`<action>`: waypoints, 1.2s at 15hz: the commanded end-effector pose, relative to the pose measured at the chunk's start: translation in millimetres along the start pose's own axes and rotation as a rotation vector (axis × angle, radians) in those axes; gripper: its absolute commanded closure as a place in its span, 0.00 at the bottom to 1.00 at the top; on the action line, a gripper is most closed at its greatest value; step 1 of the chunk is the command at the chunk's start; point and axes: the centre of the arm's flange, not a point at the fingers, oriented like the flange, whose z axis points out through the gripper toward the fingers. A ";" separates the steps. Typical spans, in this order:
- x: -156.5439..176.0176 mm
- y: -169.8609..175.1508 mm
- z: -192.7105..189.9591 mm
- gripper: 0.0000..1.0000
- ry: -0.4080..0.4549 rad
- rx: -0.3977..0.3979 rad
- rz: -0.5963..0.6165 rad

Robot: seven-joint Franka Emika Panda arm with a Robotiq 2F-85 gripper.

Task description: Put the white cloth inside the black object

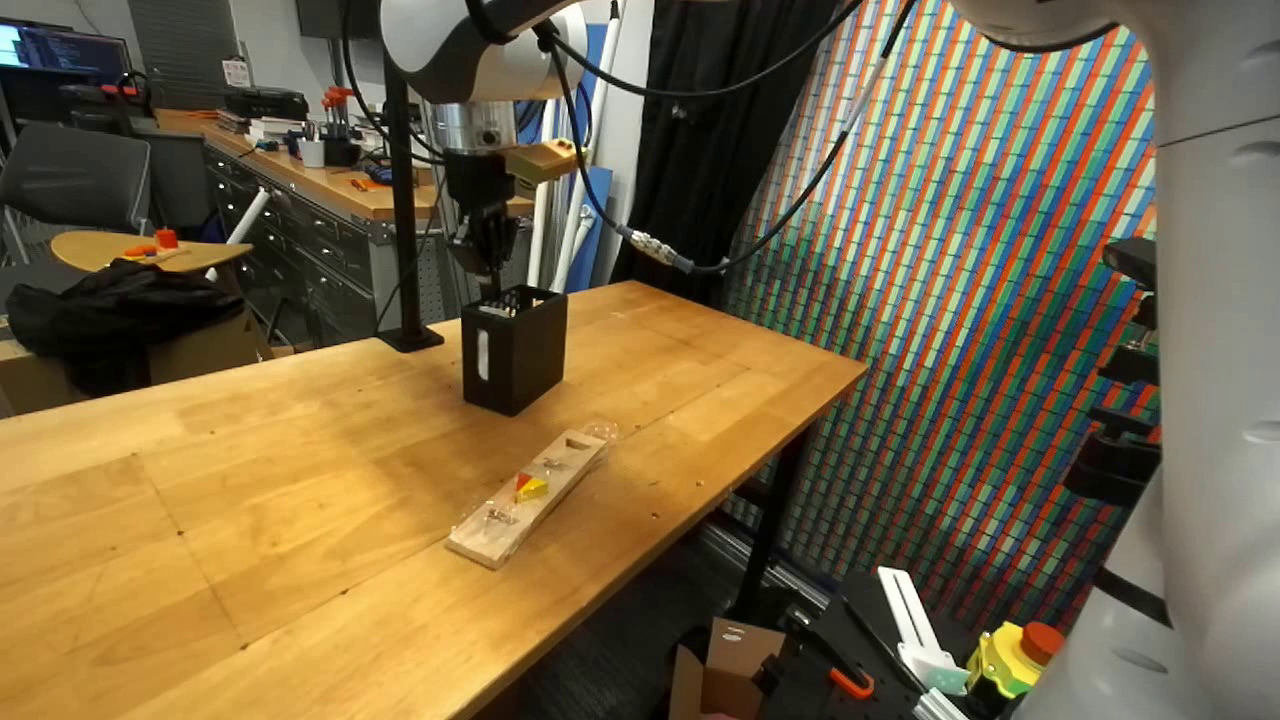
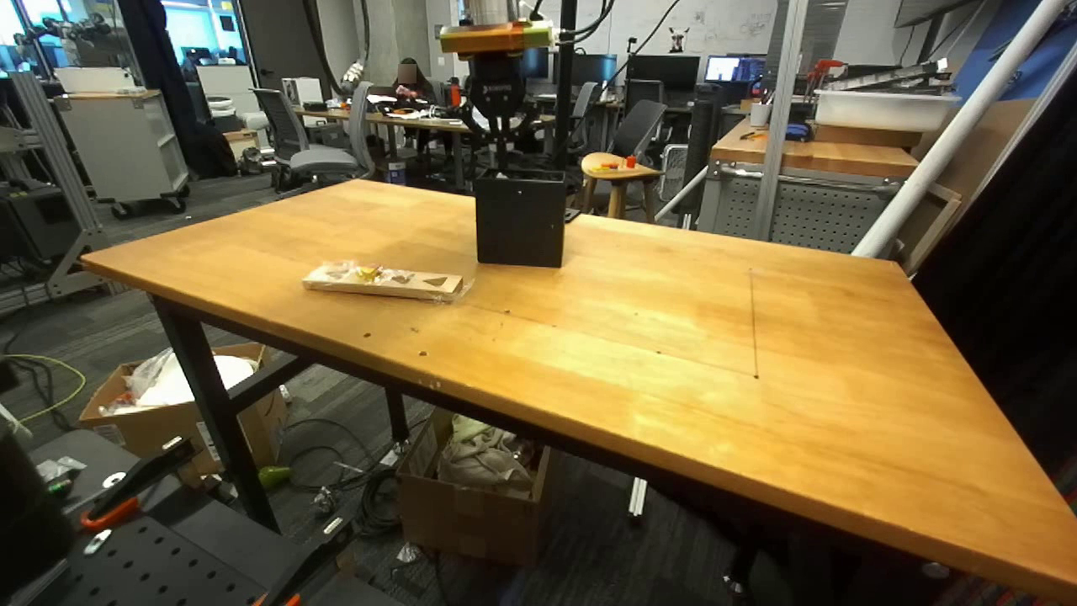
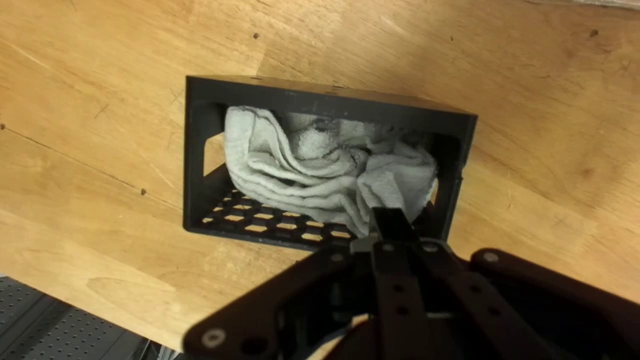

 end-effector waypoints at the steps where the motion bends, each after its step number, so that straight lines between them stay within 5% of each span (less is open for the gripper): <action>1: -2.9 -13.2 -6.2 1.00 0.020 -0.022 0.022; 18: 2.1 0.2 15.7 1.00 0.002 0.028 0.031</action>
